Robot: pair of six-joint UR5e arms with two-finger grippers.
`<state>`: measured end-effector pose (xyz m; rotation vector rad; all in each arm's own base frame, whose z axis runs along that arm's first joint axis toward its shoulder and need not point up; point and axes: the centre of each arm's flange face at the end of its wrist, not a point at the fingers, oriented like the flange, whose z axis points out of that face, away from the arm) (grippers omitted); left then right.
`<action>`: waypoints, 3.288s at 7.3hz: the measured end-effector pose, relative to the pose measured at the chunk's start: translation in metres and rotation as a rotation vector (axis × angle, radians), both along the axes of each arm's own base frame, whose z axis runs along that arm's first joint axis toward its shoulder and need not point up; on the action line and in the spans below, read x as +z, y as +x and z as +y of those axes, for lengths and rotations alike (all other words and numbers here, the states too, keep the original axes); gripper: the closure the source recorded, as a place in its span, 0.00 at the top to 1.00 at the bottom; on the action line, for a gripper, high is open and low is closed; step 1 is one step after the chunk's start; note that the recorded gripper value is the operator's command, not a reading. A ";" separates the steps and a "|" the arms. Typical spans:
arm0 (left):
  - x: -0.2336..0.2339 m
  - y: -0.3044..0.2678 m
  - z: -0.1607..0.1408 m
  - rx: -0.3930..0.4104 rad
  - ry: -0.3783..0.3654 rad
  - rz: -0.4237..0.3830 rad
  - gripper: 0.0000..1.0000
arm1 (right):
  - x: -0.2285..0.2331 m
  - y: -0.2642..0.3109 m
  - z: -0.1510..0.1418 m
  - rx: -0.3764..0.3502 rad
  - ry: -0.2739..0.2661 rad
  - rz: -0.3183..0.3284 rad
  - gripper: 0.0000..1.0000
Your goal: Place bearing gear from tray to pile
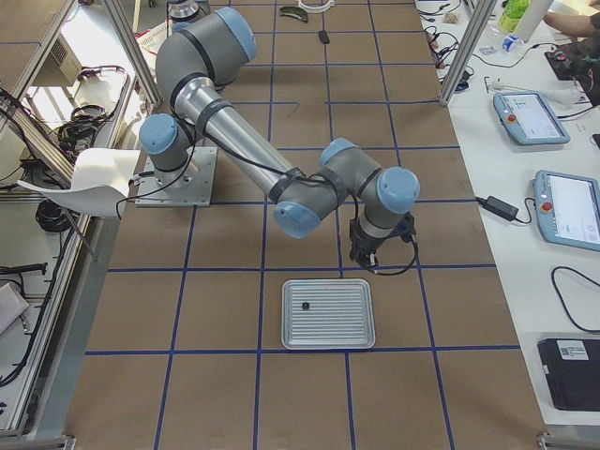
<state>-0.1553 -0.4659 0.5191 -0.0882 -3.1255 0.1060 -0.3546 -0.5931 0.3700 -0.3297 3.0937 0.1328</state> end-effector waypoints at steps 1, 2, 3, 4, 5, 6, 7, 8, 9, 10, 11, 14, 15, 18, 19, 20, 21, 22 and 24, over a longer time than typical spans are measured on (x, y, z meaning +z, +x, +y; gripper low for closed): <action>0.000 0.000 0.000 0.000 0.000 0.000 1.00 | 0.029 0.050 0.001 -0.067 0.013 -0.015 0.00; 0.000 0.000 0.000 0.000 0.000 0.000 1.00 | 0.056 0.107 0.007 -0.141 0.030 -0.017 0.00; 0.000 0.000 0.000 0.000 0.000 0.000 1.00 | 0.076 0.162 0.015 -0.208 0.040 -0.007 0.00; 0.000 0.000 0.000 0.000 -0.001 0.000 1.00 | 0.091 0.215 0.026 -0.269 0.042 0.006 0.00; 0.000 0.000 0.000 0.000 -0.001 0.000 1.00 | 0.101 0.263 0.035 -0.313 0.036 0.007 0.00; 0.000 0.000 0.000 0.000 -0.001 0.000 1.00 | 0.109 0.316 0.040 -0.351 0.030 -0.008 0.00; 0.000 0.000 0.000 0.000 -0.001 0.000 1.00 | 0.113 0.369 0.044 -0.372 0.031 -0.017 0.00; 0.000 0.000 0.000 0.000 -0.001 0.000 1.00 | 0.113 0.423 0.049 -0.381 0.037 -0.015 0.00; 0.000 0.000 0.000 0.000 -0.001 0.000 1.00 | 0.110 0.477 0.054 -0.394 0.032 -0.012 0.00; 0.000 0.000 0.000 0.000 0.000 0.000 1.00 | 0.102 0.530 0.058 -0.398 0.018 -0.016 0.00; 0.000 0.000 0.000 0.000 0.000 0.000 1.00 | 0.087 0.575 0.063 -0.381 0.014 -0.019 0.00; 0.000 0.000 0.000 0.000 -0.001 0.000 1.00 | 0.015 0.662 0.075 -0.283 -0.009 -0.035 0.00; 0.000 0.000 0.000 0.000 0.000 0.000 1.00 | -0.014 0.682 0.077 -0.255 -0.026 -0.050 0.00; 0.000 0.000 0.000 0.000 0.000 0.000 1.00 | -0.087 0.717 0.101 -0.203 -0.017 -0.054 0.00; 0.000 0.000 0.000 0.000 0.000 0.000 1.00 | -0.106 0.723 0.108 -0.191 -0.021 -0.057 0.00; 0.000 -0.001 0.000 0.000 0.000 0.000 1.00 | -0.123 0.730 0.113 -0.177 -0.024 -0.059 0.00; 0.000 -0.001 0.000 0.001 -0.001 0.001 1.00 | -0.138 0.739 0.119 -0.158 -0.026 -0.061 0.00; 0.000 -0.001 0.000 0.002 -0.001 0.001 1.00 | -0.150 0.749 0.123 -0.140 -0.028 -0.064 0.00; -0.004 -0.001 -0.003 0.003 0.006 0.001 1.00 | -0.164 0.760 0.128 -0.123 -0.025 -0.063 0.12</action>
